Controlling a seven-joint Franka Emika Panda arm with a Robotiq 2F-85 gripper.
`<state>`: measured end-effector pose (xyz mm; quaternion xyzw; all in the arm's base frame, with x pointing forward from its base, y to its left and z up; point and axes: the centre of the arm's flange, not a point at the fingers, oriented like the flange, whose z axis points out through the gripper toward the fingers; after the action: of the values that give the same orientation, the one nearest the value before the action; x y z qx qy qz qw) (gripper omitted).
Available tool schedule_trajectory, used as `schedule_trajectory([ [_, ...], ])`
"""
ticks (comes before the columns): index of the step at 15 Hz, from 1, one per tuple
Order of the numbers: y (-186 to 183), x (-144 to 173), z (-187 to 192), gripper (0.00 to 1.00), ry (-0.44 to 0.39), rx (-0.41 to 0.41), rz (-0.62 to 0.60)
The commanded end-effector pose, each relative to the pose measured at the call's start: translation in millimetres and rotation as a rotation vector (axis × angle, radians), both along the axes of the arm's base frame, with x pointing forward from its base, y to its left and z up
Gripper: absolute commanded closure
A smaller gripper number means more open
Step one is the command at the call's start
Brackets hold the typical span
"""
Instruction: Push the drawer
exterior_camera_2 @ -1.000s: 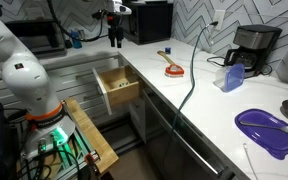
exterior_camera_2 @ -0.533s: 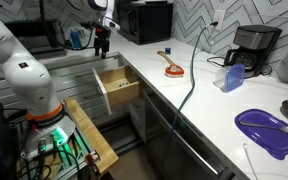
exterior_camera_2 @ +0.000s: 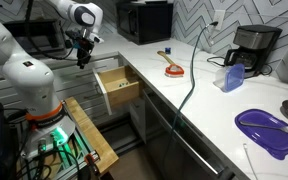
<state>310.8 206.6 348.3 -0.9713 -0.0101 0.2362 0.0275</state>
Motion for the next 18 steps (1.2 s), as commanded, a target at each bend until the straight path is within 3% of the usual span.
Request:
schedule_trajectory([
  [1, 14.0, -25.0, -27.7, 0.82, -0.082, 0.005, -0.063],
  [3, 19.0, -27.6, -43.8, 0.97, -0.157, -0.02, -0.084],
  [4, 21.3, -29.8, -49.2, 1.0, -0.192, -0.03, -0.086],
  [8, 28.8, -37.1, -70.1, 1.0, -0.323, -0.054, -0.1],
  [13, 31.5, -18.6, -83.7, 1.0, -0.53, -0.084, -0.113],
  [18, 32.4, -12.7, -95.6, 1.0, -0.486, -0.088, -0.113],
])
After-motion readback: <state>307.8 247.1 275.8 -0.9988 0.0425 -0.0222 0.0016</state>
